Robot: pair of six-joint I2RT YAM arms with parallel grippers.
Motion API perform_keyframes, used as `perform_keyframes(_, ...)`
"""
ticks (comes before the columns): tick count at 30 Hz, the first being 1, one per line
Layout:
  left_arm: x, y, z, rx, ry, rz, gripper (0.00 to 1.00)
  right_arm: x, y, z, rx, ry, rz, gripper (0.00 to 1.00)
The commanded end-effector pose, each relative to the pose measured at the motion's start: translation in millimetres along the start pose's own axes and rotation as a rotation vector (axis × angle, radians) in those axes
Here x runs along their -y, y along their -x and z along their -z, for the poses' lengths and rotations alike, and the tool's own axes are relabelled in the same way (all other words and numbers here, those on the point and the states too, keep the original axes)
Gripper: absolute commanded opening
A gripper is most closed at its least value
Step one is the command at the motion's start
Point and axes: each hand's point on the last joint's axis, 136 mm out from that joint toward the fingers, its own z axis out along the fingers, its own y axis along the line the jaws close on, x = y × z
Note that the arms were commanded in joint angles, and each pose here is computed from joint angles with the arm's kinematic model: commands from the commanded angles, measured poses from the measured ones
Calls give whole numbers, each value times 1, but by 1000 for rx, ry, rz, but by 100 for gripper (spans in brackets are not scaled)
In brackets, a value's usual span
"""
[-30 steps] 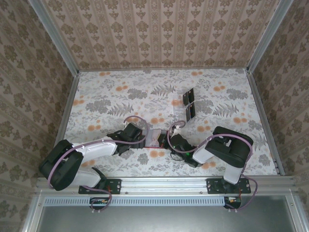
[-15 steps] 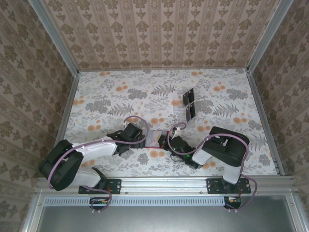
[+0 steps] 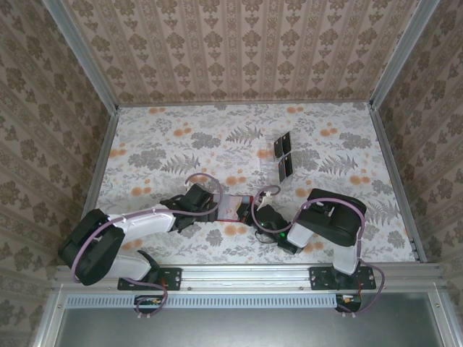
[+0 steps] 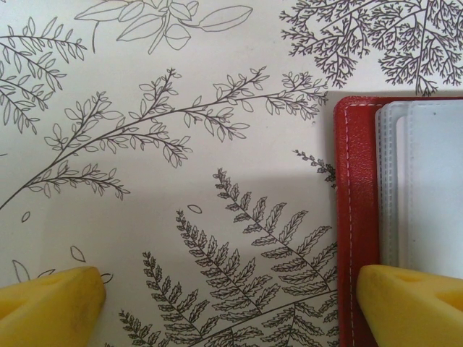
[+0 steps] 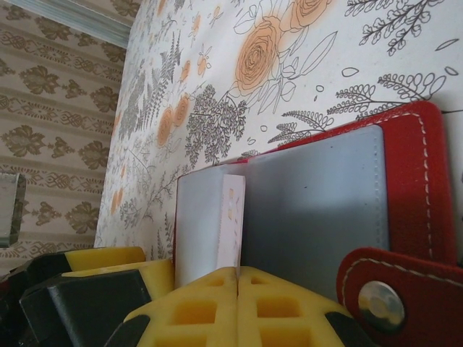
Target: Put the credit cards into the card holder
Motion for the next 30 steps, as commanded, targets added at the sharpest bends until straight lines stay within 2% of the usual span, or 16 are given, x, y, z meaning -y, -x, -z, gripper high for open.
perform_keyframes(1, -19, -29, -5, -91, 62, -26, 100, 21, -18, 2, -63, -55, 11, 0)
perform_keyframes(21, -12, -27, -5, -95, 38, -29, 100, 21, -31, -18, -164, -99, 28, 1)
perform_keyframes(23, -12, -26, -4, -92, 33, -24, 100, 20, -27, -16, -168, -106, 31, 8)
perform_keyframes(27, -9, -19, 1, -81, 21, -16, 100, 13, -14, -9, -182, -151, 67, 34)
perform_keyframes(30, -7, -11, 6, -74, 6, 3, 100, 2, -4, -3, -209, -209, 143, 48)
